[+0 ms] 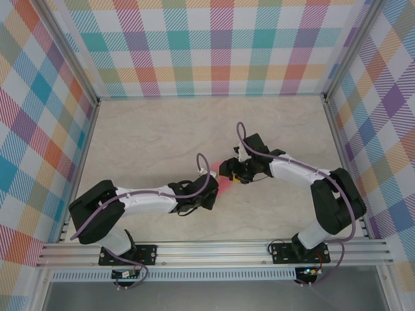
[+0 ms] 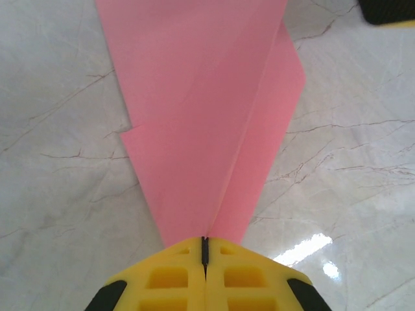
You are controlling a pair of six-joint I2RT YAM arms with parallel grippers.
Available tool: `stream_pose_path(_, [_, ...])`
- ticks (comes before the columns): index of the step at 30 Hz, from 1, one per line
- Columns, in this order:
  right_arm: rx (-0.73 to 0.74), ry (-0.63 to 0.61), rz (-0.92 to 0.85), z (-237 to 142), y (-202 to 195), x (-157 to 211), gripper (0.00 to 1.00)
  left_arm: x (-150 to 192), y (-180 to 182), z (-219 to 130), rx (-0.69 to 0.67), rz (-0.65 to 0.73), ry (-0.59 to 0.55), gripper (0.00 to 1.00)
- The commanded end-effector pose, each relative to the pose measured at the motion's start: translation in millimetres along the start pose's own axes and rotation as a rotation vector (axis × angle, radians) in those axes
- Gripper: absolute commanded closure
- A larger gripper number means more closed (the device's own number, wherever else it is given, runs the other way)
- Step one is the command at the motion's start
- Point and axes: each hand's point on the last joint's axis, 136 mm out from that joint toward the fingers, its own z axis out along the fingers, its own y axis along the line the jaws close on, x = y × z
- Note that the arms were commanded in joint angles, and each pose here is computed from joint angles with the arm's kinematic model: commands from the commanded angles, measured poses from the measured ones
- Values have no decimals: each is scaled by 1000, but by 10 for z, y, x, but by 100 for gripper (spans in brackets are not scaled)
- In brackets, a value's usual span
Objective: Fold a paper plane with a square sheet of paper (pick it up from the middle)
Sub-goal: Fourth fold the wing at the center of the table.
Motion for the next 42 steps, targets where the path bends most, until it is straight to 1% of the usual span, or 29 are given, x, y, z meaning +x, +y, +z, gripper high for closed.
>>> stream_pose_path(1, [-10,-35,-61,-139,79,-22,39,-48,-111,-29,125,-56,0,99])
stream_pose_path(3, [-31,-42,-81,-161,113,-8,39,-25,-83,-12,151,-86,13,99])
stream_pose_path(6, [-71,-21,-101,-144,154,45,43,-6,-51,2,193,-134,18,98])
stream_pose_path(9, [-123,19,-113,-91,205,112,51,-20,-16,-3,228,-175,14,99])
stream_pose_path(12, [-130,46,-109,-23,175,146,64,-44,19,-19,251,-203,11,98])
stream_pose_path(18, [-149,105,-100,137,183,189,73,-37,92,-19,283,-261,14,98])
stream_pose_path(23, [-168,139,-95,274,230,181,76,-34,131,-9,286,-278,21,98])
stream_pose_path(30, [-196,165,-94,419,313,137,77,-25,151,18,296,-294,37,98])
stream_pose_path(40, [-148,162,-52,603,187,34,80,-9,199,30,290,-307,38,98])
stream_pose_path(42, [-140,165,-47,630,163,30,81,9,214,39,285,-308,43,95])
